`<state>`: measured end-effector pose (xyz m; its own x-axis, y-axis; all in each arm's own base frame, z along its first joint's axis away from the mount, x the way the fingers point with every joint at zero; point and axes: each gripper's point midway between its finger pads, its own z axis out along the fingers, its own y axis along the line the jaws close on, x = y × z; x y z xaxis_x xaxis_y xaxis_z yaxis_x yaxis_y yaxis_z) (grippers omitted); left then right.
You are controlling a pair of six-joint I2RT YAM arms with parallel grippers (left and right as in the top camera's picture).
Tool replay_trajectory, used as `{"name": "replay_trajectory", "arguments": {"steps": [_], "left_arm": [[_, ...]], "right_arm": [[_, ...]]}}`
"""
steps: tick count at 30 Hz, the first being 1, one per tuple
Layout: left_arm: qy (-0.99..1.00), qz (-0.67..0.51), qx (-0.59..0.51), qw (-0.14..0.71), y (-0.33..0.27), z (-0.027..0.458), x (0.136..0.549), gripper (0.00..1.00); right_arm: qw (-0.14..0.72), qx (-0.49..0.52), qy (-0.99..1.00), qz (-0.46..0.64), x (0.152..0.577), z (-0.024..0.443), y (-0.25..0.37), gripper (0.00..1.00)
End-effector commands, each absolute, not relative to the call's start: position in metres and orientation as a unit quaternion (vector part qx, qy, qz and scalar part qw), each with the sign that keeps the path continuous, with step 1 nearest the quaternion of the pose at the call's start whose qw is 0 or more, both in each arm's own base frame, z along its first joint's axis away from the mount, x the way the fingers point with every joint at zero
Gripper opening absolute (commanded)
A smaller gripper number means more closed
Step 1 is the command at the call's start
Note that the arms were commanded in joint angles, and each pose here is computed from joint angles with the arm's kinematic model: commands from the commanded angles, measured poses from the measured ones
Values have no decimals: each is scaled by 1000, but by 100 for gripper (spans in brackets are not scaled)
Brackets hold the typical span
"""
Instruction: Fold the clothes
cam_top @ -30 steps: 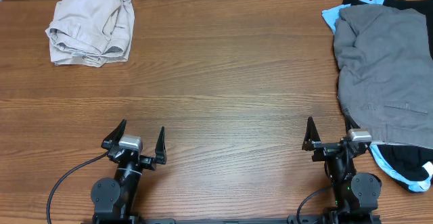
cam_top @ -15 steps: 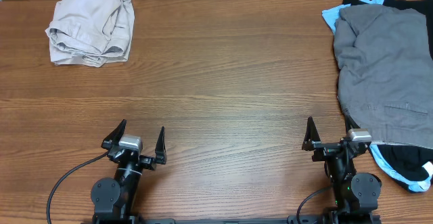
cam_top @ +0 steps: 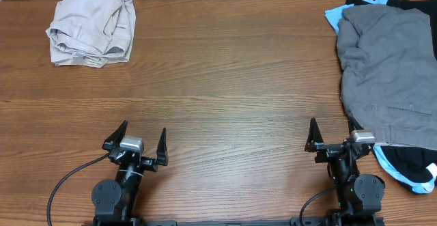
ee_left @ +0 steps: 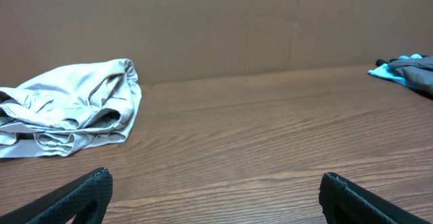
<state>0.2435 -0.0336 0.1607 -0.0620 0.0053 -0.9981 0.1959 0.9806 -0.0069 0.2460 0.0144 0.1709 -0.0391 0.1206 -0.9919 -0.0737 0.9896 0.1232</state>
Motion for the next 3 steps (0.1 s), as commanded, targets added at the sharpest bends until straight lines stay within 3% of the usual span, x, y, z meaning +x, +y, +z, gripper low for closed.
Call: {"name": "replay_trajectory", "arguments": {"steps": [1,3], "left_arm": [[723,-75,68,684,-34,161,243,100],[723,-75,68,684,-34,161,243,100]], "right_arm": [[696,20,714,67,246,170,13,100],[696,19,714,67,246,170,13,100]]}}
